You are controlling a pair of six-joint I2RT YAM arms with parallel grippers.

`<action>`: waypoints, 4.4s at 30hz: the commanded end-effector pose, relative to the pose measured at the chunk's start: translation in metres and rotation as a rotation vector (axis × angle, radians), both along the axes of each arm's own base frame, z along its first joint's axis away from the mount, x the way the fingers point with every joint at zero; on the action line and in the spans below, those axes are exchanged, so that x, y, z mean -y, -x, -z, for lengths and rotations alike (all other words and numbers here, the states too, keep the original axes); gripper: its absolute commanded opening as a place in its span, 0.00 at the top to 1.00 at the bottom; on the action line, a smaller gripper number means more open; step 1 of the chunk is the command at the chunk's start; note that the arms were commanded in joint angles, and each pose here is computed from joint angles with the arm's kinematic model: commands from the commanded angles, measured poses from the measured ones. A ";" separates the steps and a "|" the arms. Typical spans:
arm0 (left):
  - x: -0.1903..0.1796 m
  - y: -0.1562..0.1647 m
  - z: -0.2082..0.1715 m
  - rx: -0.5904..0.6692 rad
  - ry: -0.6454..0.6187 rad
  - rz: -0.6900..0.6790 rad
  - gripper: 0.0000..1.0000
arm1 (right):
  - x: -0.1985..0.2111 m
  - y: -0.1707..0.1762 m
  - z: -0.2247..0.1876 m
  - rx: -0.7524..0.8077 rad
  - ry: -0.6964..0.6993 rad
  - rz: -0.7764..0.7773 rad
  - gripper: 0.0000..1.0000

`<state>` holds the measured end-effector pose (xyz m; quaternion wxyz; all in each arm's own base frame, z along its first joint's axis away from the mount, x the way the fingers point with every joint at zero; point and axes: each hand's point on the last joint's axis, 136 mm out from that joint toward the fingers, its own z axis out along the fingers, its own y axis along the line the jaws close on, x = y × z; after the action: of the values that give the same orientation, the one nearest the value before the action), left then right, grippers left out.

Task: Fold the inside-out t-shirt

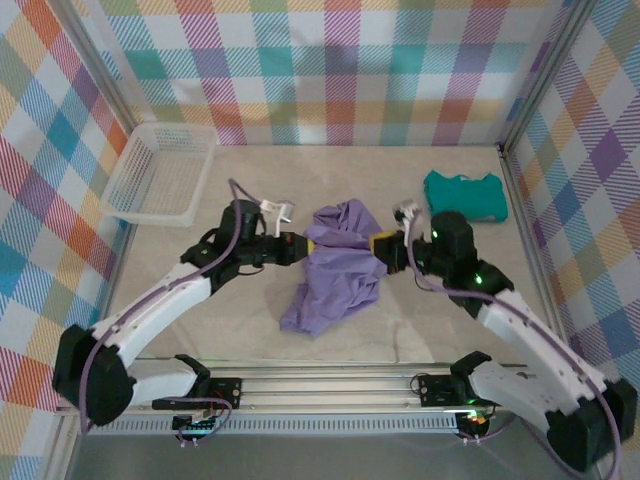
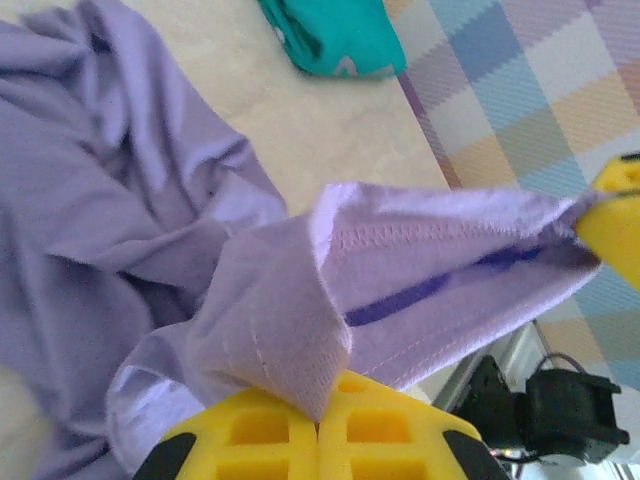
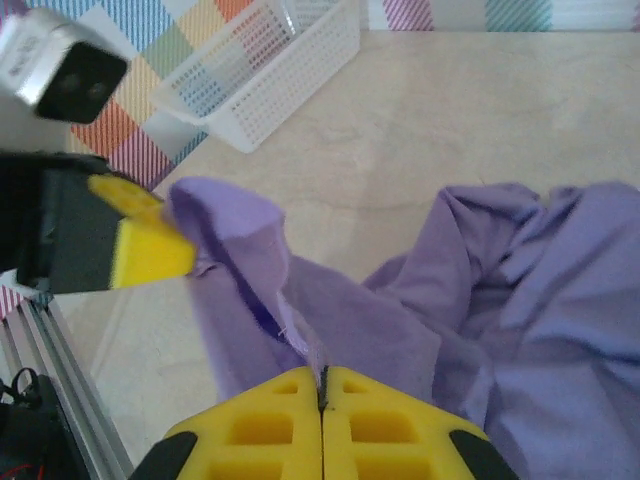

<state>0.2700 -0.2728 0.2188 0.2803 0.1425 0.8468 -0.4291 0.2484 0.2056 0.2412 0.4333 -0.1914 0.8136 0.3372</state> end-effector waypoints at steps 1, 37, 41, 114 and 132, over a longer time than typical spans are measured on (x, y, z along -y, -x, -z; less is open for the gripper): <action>0.021 0.009 0.009 -0.007 -0.001 0.100 1.00 | 0.033 0.004 0.061 -0.132 0.081 0.187 0.88; 0.010 0.016 0.029 -0.024 -0.101 0.117 1.00 | -0.014 0.015 0.145 -0.161 0.556 -0.012 0.35; 0.010 0.017 0.026 -0.020 -0.100 0.117 1.00 | -0.010 0.015 0.156 -0.208 0.577 0.017 0.37; 0.038 0.012 0.078 0.331 -0.479 0.244 0.44 | 0.019 -0.101 0.087 -0.516 0.004 0.110 1.00; 0.025 -0.021 0.092 0.251 -0.536 0.093 1.00 | 0.016 -0.079 0.058 -0.472 -0.043 0.061 1.00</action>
<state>0.2798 -0.3115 0.1154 0.2939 0.3378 0.8742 -0.1879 0.3366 0.1832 0.1640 0.2366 -0.0534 0.9058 0.3475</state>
